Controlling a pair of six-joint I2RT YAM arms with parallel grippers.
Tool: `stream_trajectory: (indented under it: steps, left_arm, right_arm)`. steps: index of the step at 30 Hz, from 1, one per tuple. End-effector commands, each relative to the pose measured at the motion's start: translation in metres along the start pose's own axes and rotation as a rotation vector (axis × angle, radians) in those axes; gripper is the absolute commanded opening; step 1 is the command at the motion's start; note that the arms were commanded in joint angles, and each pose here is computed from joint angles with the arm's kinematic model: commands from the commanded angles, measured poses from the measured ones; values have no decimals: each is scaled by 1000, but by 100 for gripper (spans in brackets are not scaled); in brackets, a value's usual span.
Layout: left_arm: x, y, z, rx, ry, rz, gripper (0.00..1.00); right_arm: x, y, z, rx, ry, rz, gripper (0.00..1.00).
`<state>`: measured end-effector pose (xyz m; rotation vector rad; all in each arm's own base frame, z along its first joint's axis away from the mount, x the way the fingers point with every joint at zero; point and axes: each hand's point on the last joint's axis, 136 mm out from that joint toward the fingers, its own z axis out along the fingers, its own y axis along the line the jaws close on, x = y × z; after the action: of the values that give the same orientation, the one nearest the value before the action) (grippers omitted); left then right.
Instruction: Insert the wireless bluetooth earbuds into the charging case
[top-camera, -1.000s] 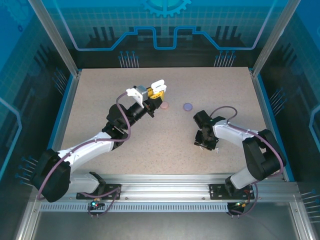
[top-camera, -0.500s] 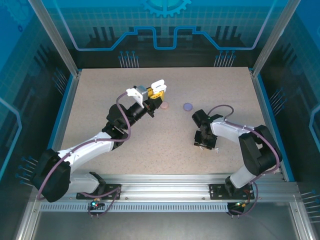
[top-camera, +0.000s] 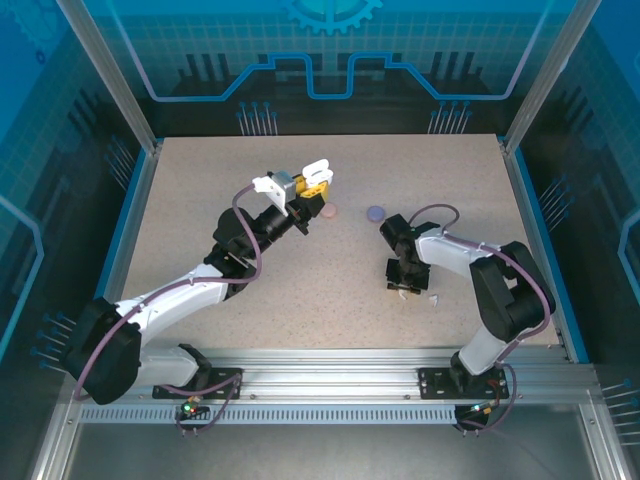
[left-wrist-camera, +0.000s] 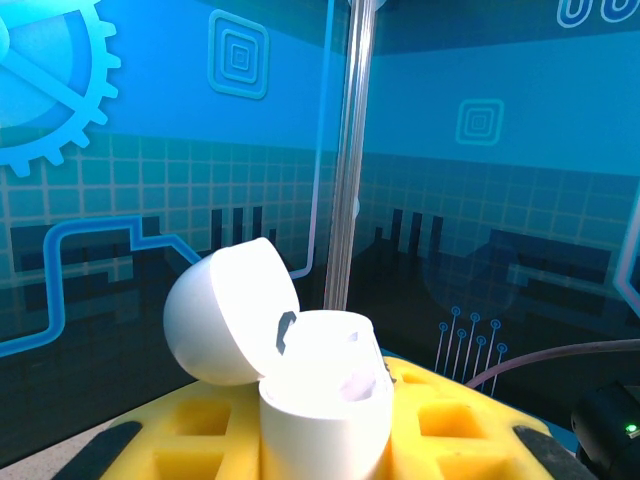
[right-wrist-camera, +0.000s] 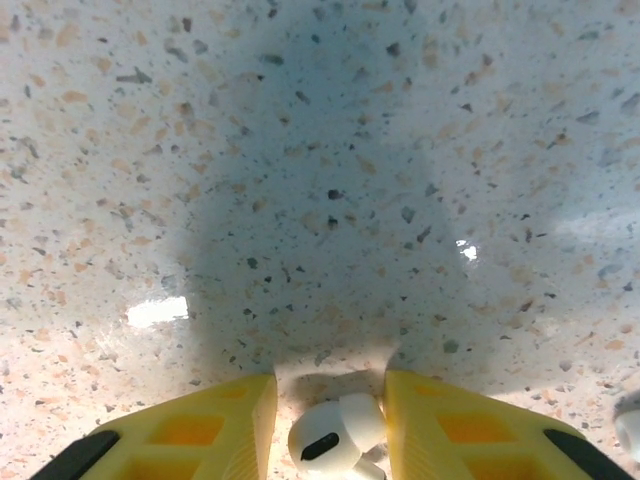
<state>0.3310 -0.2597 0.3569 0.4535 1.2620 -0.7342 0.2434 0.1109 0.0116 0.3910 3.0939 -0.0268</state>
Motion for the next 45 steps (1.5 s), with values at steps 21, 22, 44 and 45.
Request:
stream_trajectory:
  steps: [21, 22, 44, 45]
  left_arm:
    - [-27, -10, 3, 34, -56, 45, 0]
    - [-26, -10, 3, 35, -53, 43, 0]
    - [-23, -11, 8, 44, -43, 10, 0]
    - [-23, -12, 8, 47, -43, 10, 0]
  right_arm:
    - [-21, 26, -74, -230, -203, 18, 17]
    - [-22, 27, -79, -242, -215, 19, 17]
    - [-14, 29, -8, 1, -10, 201, 20]
    - [-13, 29, -7, 4, 0, 215, 21]
